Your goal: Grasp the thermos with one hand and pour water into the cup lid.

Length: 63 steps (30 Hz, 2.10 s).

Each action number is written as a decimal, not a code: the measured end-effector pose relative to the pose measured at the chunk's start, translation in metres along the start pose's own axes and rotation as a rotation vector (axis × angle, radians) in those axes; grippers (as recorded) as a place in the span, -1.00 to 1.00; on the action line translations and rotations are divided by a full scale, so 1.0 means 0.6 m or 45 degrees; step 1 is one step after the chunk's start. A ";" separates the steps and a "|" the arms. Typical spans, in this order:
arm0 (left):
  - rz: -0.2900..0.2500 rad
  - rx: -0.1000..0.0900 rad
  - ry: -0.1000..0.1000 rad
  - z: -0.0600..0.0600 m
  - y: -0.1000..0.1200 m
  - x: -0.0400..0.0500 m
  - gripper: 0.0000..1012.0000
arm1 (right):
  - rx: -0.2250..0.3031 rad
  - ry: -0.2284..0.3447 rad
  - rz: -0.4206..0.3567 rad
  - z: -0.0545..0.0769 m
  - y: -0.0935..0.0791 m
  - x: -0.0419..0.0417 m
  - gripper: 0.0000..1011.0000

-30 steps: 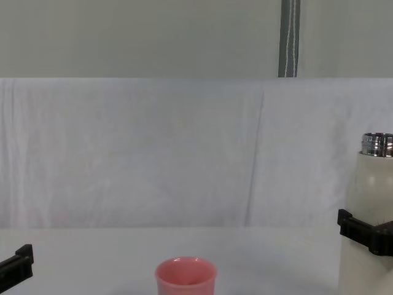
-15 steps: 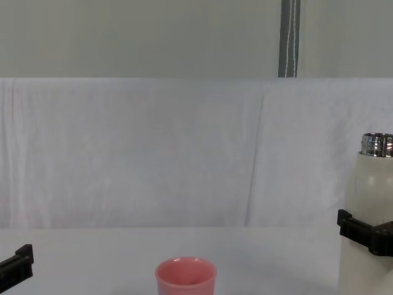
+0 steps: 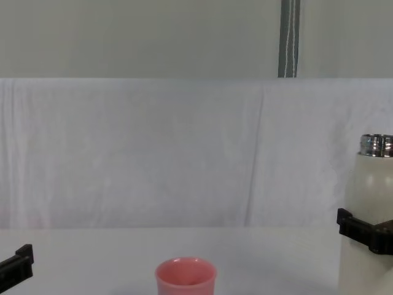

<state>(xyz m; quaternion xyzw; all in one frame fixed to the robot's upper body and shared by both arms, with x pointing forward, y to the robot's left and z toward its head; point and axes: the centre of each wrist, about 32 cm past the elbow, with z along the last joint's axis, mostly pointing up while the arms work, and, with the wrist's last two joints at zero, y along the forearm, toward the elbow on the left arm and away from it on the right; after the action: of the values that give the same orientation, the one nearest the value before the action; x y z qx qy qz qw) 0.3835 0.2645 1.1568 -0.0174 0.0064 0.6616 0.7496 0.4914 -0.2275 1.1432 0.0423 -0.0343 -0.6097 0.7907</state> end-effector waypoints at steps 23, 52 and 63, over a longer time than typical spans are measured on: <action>0.000 0.000 0.000 0.000 0.000 0.000 0.98 | -0.001 0.000 -0.001 0.000 0.000 0.000 0.98; 0.000 0.000 0.000 0.000 0.000 0.000 0.98 | -0.013 -0.007 0.006 0.009 -0.019 0.000 0.98; 0.000 0.000 0.000 0.000 0.000 0.000 0.98 | -0.027 -0.003 -0.007 0.011 -0.034 -0.002 0.98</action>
<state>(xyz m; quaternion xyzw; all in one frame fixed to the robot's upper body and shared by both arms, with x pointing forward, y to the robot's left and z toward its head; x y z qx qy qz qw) 0.3835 0.2645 1.1568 -0.0174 0.0064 0.6616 0.7496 0.4706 -0.2318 1.1474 0.0333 -0.0288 -0.6121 0.7895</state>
